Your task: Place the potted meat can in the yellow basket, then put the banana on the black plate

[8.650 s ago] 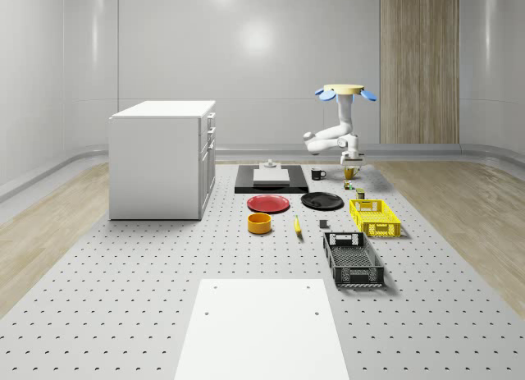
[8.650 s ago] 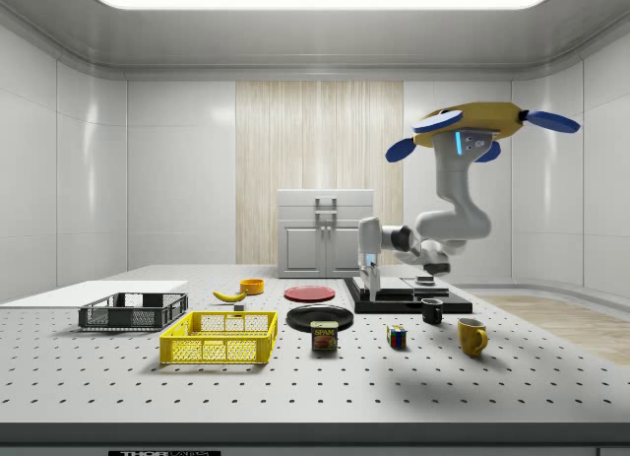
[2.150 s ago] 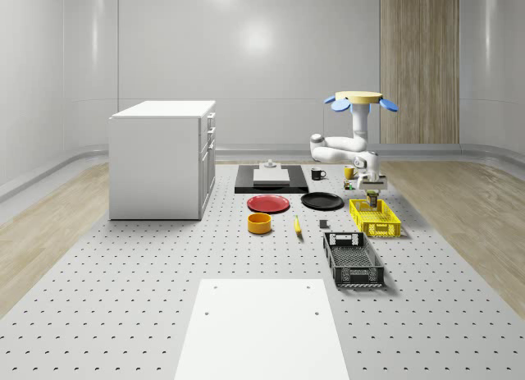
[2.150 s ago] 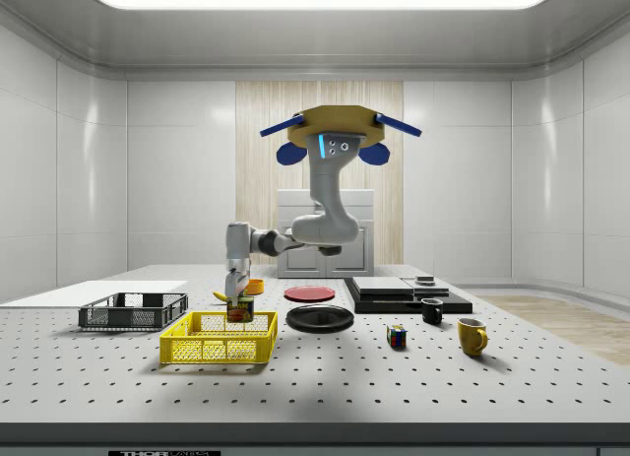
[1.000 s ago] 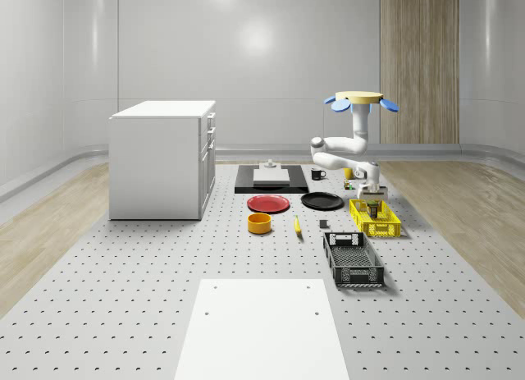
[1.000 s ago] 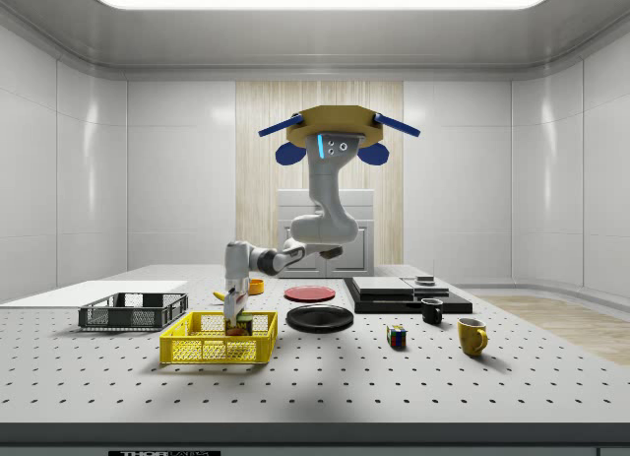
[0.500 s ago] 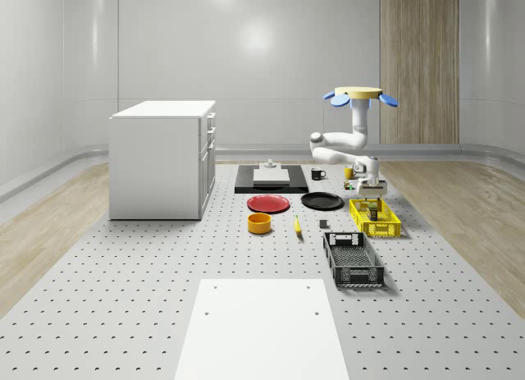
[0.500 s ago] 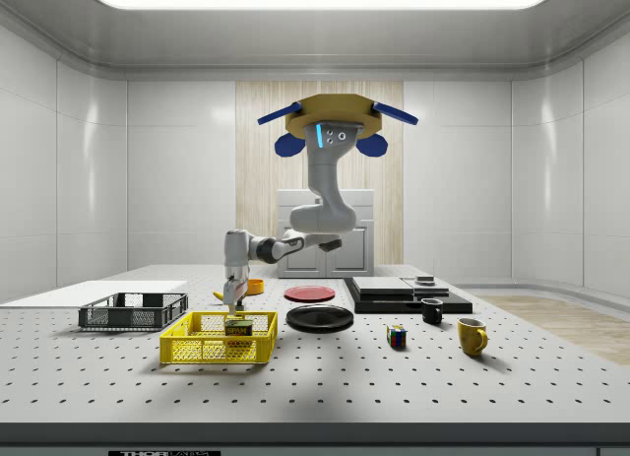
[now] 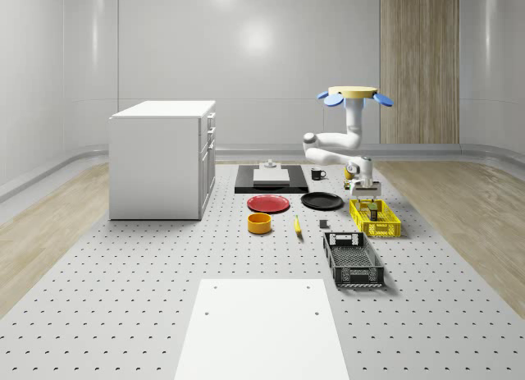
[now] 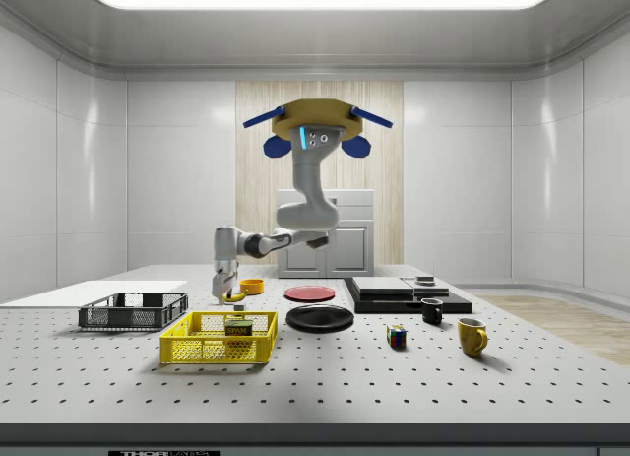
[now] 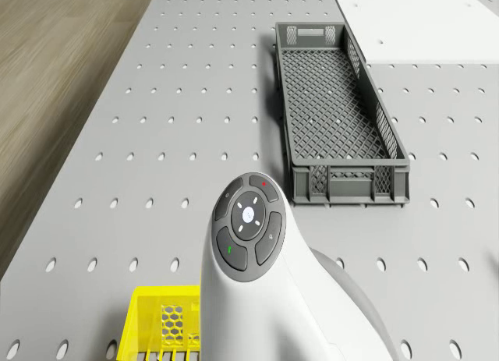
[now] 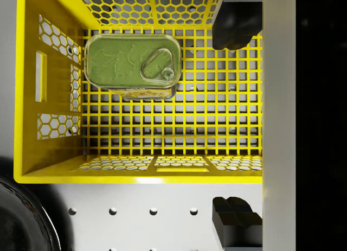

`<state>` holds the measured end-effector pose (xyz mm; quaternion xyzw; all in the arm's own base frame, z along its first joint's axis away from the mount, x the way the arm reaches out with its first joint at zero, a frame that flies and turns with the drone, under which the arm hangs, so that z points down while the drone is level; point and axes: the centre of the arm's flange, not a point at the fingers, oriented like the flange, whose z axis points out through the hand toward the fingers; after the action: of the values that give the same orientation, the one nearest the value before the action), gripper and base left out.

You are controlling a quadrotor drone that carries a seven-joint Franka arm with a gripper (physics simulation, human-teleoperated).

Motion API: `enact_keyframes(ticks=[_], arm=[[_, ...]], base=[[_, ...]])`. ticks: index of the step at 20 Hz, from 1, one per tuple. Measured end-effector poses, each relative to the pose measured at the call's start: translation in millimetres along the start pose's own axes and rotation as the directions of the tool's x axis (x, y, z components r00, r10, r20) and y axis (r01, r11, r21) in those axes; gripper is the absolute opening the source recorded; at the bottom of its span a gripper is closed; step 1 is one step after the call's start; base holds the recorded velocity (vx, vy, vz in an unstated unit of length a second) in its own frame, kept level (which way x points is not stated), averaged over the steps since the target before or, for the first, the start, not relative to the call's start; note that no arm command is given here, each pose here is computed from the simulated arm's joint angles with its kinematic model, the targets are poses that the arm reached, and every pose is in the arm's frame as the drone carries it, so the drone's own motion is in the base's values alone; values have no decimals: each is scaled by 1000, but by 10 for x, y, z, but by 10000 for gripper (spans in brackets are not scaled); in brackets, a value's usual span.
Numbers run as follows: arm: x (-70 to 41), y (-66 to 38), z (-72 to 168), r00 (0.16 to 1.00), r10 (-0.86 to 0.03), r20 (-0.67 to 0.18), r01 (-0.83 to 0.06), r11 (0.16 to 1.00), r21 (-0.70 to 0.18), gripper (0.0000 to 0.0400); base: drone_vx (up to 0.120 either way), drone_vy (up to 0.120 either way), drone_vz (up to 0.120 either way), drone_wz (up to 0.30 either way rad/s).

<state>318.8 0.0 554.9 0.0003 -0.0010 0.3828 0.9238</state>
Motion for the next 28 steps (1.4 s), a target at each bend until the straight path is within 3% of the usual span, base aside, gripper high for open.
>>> enact_keyframes(ticks=[12, 28], arm=[[0, 0, -2, 1000, 0, 0, 0, 1000, 0, 400], [0, 0, -2, 1000, 0, 0, 0, 1000, 0, 400]], base=[[120, -120, 0, 0], [3, -120, 0, 0]])
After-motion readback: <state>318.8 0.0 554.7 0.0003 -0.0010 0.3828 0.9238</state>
